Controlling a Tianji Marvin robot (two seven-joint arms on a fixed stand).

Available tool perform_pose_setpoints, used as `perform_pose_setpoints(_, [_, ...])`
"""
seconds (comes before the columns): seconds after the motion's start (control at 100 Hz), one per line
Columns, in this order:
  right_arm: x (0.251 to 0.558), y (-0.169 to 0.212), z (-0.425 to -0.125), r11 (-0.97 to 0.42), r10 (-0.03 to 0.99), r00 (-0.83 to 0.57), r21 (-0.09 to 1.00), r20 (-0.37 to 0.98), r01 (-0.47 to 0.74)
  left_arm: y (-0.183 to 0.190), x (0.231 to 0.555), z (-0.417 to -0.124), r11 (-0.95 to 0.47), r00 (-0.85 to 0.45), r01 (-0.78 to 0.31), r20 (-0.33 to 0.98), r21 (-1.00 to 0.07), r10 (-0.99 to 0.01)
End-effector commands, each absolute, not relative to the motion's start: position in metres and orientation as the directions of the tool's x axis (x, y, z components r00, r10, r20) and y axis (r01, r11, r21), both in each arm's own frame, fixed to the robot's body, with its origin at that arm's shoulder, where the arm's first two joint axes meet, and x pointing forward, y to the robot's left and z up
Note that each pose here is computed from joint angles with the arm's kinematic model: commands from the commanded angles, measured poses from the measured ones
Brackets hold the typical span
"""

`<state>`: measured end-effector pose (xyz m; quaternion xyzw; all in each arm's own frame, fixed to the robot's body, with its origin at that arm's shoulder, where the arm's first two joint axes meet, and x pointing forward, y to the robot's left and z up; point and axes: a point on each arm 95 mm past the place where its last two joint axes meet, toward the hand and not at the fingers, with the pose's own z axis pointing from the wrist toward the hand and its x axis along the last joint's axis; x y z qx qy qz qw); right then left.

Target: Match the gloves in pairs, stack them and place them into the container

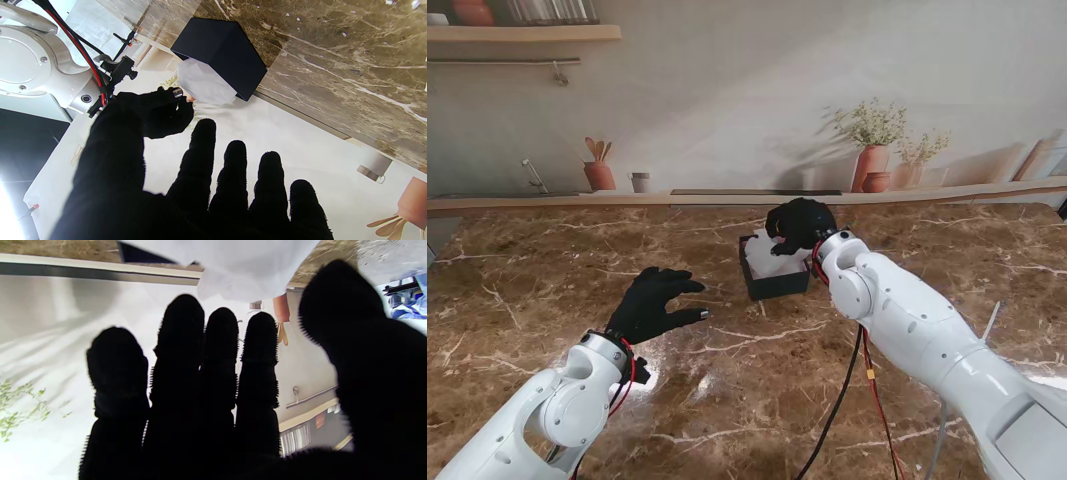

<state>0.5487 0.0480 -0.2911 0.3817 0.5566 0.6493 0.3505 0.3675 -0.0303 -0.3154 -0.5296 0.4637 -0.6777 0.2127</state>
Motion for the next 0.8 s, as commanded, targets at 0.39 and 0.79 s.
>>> perform_pose_setpoints(0.39, [0.567, 0.068, -0.317, -0.036, 0.903, -0.429, 0.999, 0.036, 0.007, -0.031, 0.366, -0.318, -0.481, -0.349, -0.219, 0.528, -0.849, -0.774])
perform_pose_setpoints(0.79, [0.576, 0.081, -0.335, 0.068, 0.894, -0.447, 0.989, -0.003, 0.130, -0.030, 0.366, -0.318, -0.483, -0.341, -0.224, 0.532, -0.847, -0.775])
